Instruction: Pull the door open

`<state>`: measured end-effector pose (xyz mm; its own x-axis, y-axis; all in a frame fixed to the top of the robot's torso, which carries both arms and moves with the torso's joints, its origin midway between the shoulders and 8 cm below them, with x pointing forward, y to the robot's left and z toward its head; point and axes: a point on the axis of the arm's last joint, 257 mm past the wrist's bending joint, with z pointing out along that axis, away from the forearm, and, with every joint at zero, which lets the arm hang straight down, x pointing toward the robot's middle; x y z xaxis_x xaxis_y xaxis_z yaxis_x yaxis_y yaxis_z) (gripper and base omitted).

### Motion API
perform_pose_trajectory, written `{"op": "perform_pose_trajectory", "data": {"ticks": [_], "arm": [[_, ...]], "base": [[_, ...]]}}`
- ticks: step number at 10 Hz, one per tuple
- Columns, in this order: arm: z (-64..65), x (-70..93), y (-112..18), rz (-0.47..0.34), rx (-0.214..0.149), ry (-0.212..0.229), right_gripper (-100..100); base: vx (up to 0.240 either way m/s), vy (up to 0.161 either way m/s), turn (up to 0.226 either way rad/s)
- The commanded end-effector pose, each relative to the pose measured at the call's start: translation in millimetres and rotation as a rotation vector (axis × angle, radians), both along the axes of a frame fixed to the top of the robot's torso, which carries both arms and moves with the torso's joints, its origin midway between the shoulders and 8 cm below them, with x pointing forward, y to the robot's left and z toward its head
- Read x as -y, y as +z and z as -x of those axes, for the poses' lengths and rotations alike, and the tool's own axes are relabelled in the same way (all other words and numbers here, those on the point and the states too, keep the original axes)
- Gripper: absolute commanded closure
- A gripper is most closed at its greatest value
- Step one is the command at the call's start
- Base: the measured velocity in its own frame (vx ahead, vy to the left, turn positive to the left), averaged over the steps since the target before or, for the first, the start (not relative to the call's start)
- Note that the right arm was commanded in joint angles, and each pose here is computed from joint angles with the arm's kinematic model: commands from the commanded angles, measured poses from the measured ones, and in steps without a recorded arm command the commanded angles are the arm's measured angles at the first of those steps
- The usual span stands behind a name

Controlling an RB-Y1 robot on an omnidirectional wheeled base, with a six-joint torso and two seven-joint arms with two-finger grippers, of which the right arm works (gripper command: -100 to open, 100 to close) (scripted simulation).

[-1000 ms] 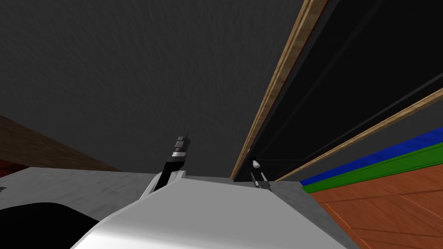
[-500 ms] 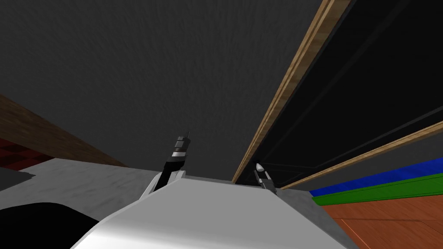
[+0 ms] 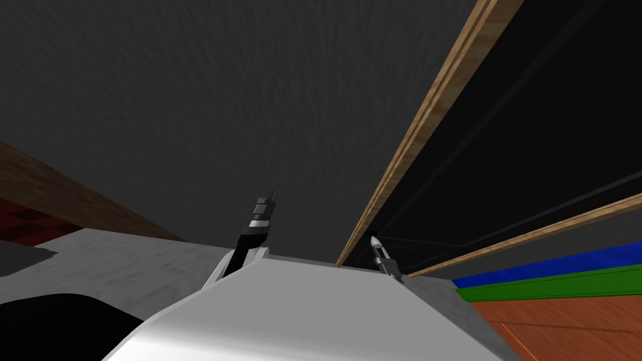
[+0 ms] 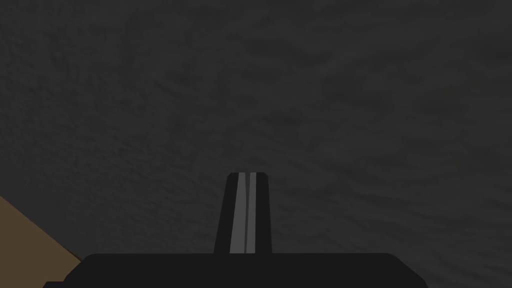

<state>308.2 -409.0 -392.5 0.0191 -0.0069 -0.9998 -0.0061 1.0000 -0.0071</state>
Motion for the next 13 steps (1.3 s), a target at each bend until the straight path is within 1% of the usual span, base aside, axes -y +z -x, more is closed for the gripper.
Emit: {"op": "perform_pose_trajectory", "data": {"ticks": [1,4,5,7,12,13], "arm": [[-0.8,0.4,0.6,0.001,0.001,0.000,100],[-0.8,0.4,0.6,0.001,0.001,0.000,100],[-1.5,0.8,1.7,-0.046,0.006,-0.005,-100],[-2.3,1.1,2.9,-0.093,0.010,-0.009,-100],[-5.1,2.3,7.3,-0.264,0.030,-0.024,-100],[-5.1,2.3,7.3,-0.278,0.030,-0.024,-100]], "base": [[-0.012,0.002,-0.004],[-0.002,0.000,0.004],[-0.013,-0.004,0.036],[-0.021,-0.008,0.029],[-0.028,-0.015,0.040],[-0.025,-0.012,0.017]]}}
